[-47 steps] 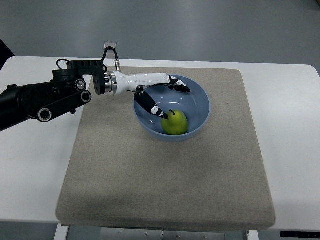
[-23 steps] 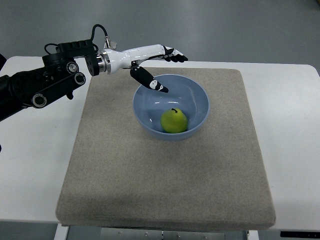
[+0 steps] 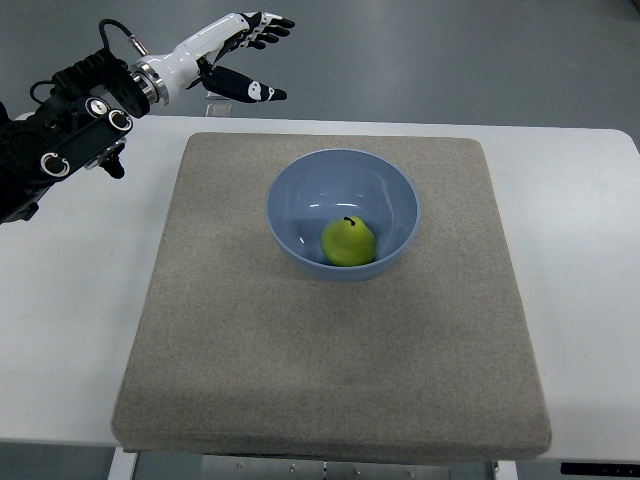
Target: Place pear in bowl with left hand
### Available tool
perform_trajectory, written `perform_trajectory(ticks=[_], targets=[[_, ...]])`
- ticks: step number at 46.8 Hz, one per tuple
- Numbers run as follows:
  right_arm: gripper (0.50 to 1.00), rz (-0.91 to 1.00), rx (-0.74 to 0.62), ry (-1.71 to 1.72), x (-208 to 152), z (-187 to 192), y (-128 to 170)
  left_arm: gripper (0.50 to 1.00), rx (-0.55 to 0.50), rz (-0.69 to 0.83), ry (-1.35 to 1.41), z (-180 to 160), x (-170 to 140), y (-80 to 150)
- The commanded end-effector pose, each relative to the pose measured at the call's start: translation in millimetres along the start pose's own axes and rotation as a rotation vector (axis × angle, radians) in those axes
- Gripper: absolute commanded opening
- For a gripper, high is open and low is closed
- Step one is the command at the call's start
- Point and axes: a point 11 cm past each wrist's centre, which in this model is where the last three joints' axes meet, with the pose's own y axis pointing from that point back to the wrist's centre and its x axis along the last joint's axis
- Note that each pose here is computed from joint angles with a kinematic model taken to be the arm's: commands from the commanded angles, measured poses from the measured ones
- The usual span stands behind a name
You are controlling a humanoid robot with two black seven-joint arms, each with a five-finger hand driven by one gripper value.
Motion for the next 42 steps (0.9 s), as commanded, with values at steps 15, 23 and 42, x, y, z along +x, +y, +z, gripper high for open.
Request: perform_trajectory(ticks=[15, 23, 42], targets=[[0.926, -0.001, 0.0, 0.0, 0, 0, 0, 0.973, 0.122, 0.264, 0.459, -64, 20, 23], [0.926, -0.001, 0.0, 0.0, 0, 0, 0, 0.973, 0.142, 0.328, 0.555, -79, 22, 32], [0.926, -0.001, 0.0, 0.0, 0, 0, 0, 0.975, 0.235, 0.553, 0.805, -118, 56, 65]])
